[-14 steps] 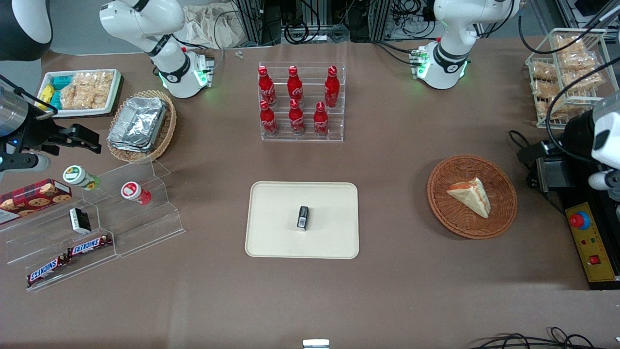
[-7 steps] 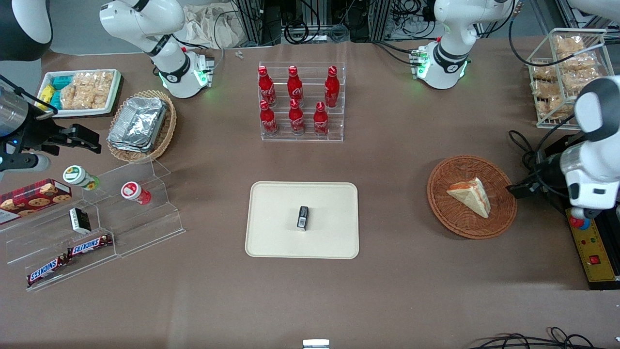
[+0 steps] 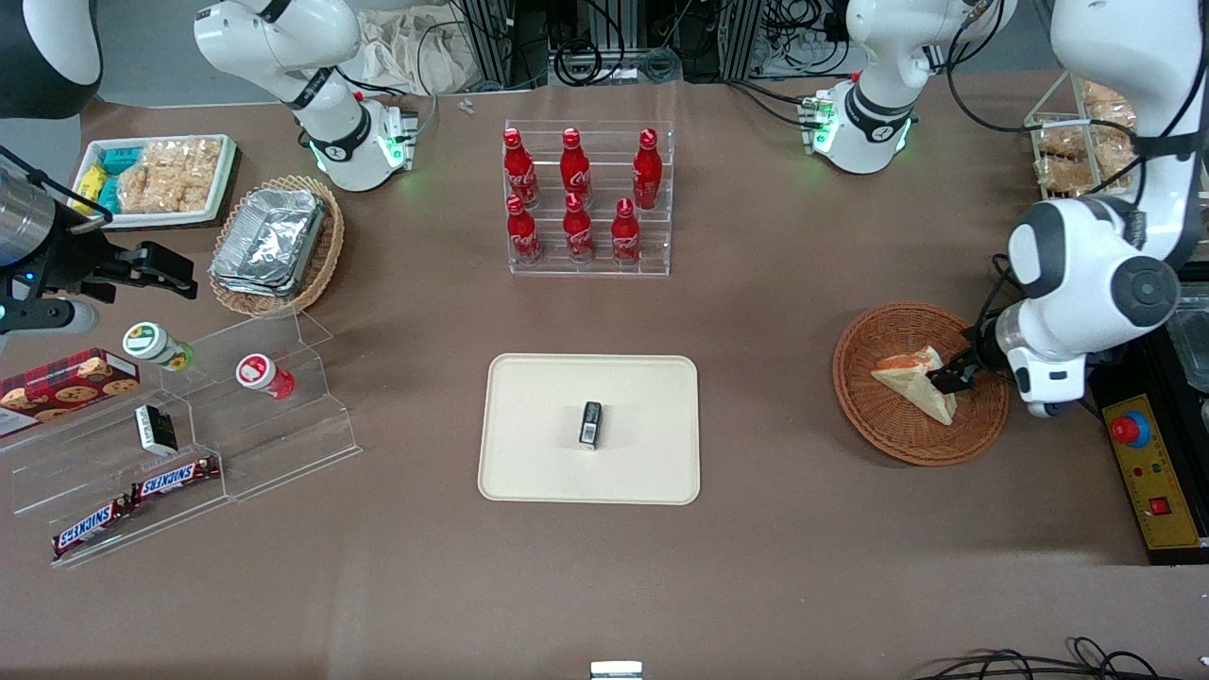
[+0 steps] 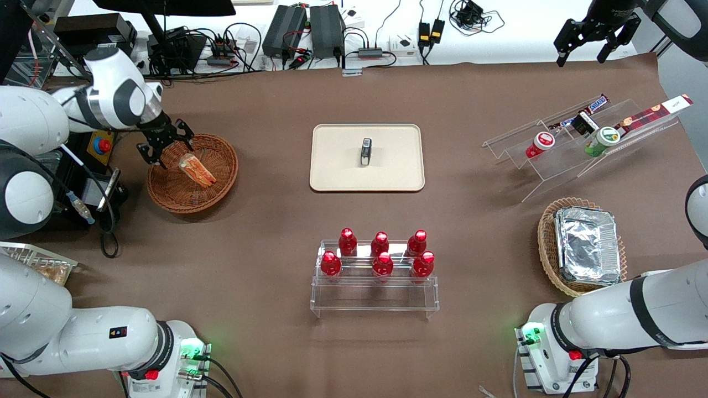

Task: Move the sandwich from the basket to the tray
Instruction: 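Lower the left gripper into the basket and grasp the wrapped sandwich, then lift the sandwich and carry it with the left gripper over the white tray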

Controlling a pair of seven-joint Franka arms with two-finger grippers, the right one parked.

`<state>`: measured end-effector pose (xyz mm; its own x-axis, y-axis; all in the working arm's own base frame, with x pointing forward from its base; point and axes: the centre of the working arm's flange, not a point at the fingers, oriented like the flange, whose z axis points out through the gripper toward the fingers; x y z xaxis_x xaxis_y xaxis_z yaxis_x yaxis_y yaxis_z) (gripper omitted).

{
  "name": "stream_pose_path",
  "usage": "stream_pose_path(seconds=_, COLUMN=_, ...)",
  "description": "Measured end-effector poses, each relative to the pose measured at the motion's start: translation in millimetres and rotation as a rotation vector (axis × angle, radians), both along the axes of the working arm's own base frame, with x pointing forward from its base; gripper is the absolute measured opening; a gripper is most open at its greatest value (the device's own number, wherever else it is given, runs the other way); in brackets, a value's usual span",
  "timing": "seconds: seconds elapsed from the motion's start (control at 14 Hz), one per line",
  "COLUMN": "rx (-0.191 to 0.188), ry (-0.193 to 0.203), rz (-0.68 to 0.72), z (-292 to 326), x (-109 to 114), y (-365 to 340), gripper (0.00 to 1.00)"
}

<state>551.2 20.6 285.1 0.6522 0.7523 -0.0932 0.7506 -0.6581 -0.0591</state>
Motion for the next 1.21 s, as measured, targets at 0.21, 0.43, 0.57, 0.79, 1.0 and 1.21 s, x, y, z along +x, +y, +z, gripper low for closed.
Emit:
stream_pose_path(seconds=0.21, rx=0.004, ry=-0.002, rz=0.043, z=-36, x=-1, y=-1, gripper=1.0)
stream_pose_path(seconds=0.43, rx=0.005, ry=0.01, rz=0.053, z=-64, x=-1, y=-1, gripper=1.0)
stream_pose_path(seconds=0.57, rx=0.005, ry=0.012, rz=0.054, z=-69, x=-1, y=-1, gripper=0.97)
stream_pose_path(seconds=0.79, rx=0.005, ry=-0.003, rz=0.055, z=-62, x=3, y=-1, gripper=0.64)
stream_pose_path(seconds=1.0, rx=0.0, ry=0.002, rz=0.02, z=-7, x=15, y=-4, gripper=0.41)
stream_pose_path(seconds=1.21, rx=-0.037, ry=0.068, rz=-0.154, z=120, x=24, y=-17, gripper=0.33)
